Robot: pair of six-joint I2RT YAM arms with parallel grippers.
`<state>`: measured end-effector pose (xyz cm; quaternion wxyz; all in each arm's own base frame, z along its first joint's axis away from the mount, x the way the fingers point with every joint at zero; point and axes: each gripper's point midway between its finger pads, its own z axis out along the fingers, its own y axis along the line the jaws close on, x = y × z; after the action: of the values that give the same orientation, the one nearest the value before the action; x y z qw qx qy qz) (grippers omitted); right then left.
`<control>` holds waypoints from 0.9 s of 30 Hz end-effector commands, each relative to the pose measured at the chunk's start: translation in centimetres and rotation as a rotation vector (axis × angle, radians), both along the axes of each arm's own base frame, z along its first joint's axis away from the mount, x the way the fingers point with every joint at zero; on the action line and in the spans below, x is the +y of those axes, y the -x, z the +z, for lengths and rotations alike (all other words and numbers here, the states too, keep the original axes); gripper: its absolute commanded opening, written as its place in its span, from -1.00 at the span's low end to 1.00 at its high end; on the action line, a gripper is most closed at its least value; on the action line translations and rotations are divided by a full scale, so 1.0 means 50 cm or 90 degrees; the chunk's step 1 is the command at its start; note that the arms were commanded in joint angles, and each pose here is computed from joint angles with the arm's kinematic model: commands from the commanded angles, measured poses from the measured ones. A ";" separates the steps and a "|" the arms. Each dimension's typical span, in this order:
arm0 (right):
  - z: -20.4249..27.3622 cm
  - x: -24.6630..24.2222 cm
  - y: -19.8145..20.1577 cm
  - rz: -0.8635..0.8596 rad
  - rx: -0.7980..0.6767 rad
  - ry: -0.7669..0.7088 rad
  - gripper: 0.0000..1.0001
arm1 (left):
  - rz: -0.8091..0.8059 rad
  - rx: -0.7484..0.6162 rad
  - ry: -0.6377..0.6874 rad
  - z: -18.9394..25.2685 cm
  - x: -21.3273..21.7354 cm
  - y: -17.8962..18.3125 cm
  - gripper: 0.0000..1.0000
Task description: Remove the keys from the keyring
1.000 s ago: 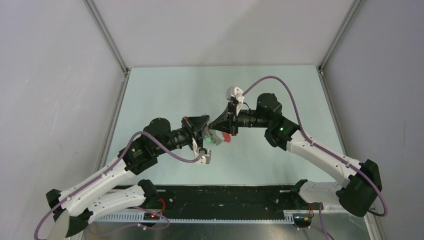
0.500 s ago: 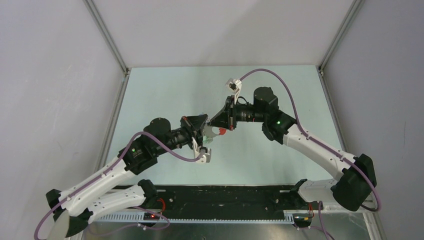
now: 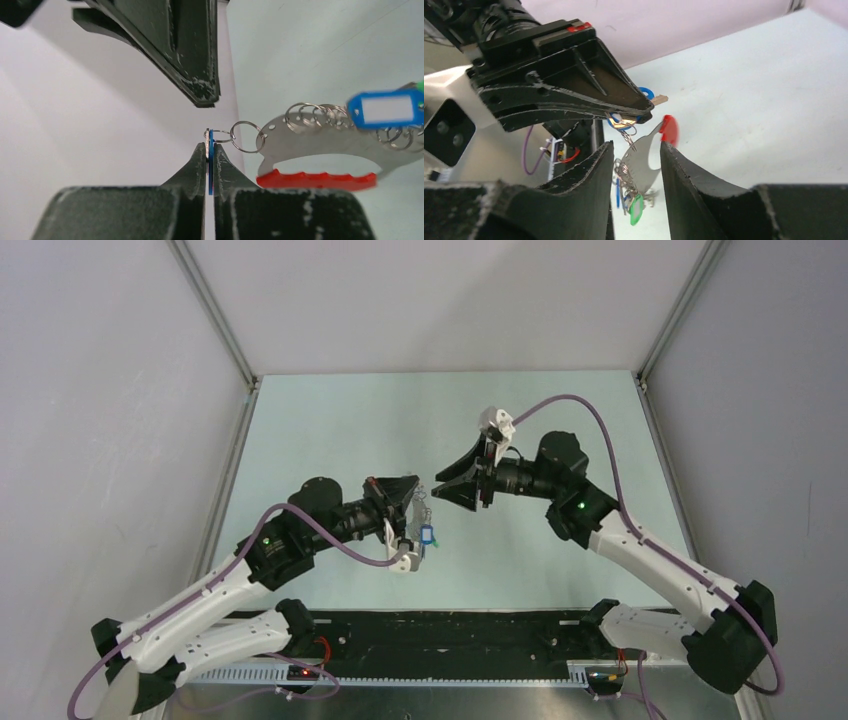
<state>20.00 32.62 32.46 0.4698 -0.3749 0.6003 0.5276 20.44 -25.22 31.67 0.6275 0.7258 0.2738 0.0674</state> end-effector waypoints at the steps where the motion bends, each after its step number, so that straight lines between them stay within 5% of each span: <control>1: 0.040 -0.019 -0.002 -0.010 -0.194 -0.025 -0.11 | -0.032 -0.022 0.057 0.065 -0.007 0.022 -1.00; 8: 0.047 -0.028 -0.022 -0.026 -0.294 -0.026 -0.13 | -0.039 -0.029 0.063 0.073 -0.005 0.028 -1.00; 27: 0.005 0.003 0.038 0.094 -0.371 -0.014 -0.28 | -0.054 -0.039 0.081 0.099 -0.003 0.040 -1.00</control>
<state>18.64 32.24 32.42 0.5784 -0.5290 0.4366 0.4416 19.36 -25.47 32.07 0.6349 0.7271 0.2570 0.0464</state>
